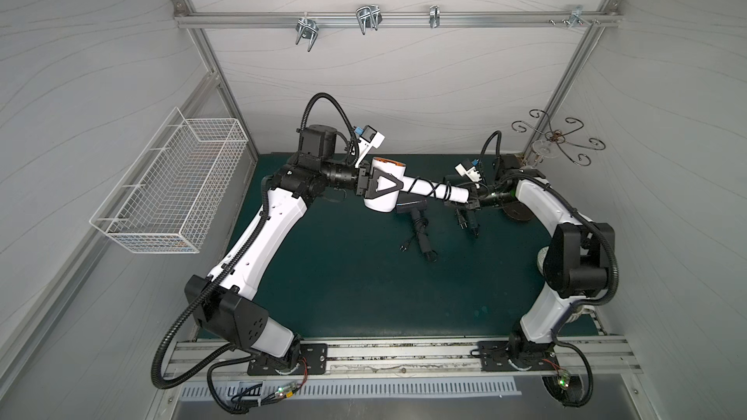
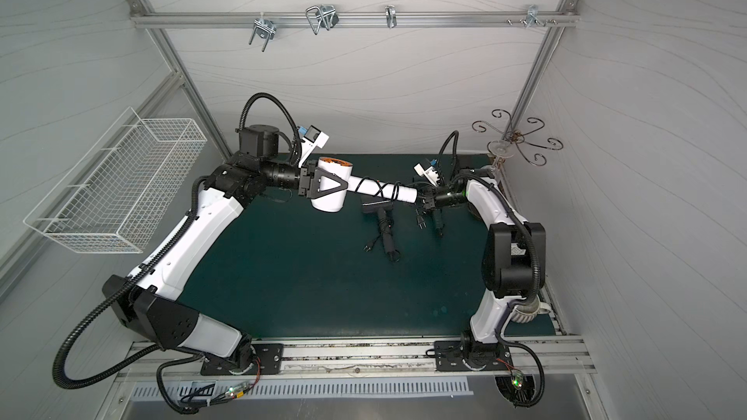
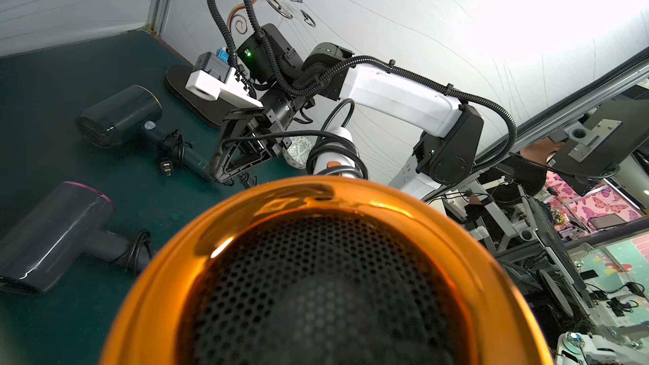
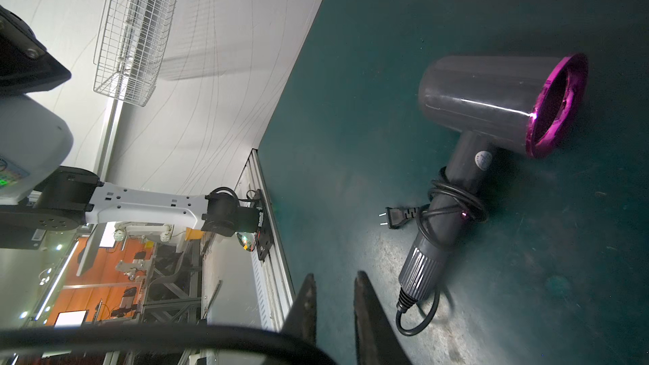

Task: Wrap the cord around the hair dryer
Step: Wrap the power cord around the hair dryer.

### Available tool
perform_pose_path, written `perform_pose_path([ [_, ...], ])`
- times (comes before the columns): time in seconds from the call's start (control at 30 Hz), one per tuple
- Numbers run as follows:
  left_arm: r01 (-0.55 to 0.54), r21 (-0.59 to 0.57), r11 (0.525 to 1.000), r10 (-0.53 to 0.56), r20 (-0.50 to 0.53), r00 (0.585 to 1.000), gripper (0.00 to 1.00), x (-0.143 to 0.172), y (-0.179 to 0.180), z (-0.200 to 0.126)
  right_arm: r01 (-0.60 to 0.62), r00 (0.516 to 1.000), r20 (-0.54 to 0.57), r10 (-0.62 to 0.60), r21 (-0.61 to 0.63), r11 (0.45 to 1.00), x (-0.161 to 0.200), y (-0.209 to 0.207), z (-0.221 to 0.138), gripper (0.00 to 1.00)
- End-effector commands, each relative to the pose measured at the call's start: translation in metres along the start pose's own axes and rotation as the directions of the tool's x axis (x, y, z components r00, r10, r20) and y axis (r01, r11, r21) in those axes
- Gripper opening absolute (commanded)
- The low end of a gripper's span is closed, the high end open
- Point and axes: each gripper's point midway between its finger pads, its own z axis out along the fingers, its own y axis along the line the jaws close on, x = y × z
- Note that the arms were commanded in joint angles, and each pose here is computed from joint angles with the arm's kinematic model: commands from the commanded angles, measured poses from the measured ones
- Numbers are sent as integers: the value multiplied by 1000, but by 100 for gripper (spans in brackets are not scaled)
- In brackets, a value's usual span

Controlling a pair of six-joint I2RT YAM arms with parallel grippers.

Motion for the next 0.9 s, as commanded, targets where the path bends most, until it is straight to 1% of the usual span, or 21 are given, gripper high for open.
perform_pose_path([
  [0.0,-166,84,983,160,76,984,0,-23,-40,-17,13,1000,0,-13,15,1000,3,3,-3,19],
  [0.17,-167,80,983,160,89,983,0,-27,-39,-19,-3,1000,-8,3,5,1000,6,3,0,16],
  [0.3,-163,76,984,155,98,983,0,-30,-36,-21,-14,1000,-18,14,2,1000,11,3,3,15],
  [0.87,-152,48,987,146,115,983,0,-34,-27,-27,-19,1000,-19,19,-6,1000,14,7,4,21],
])
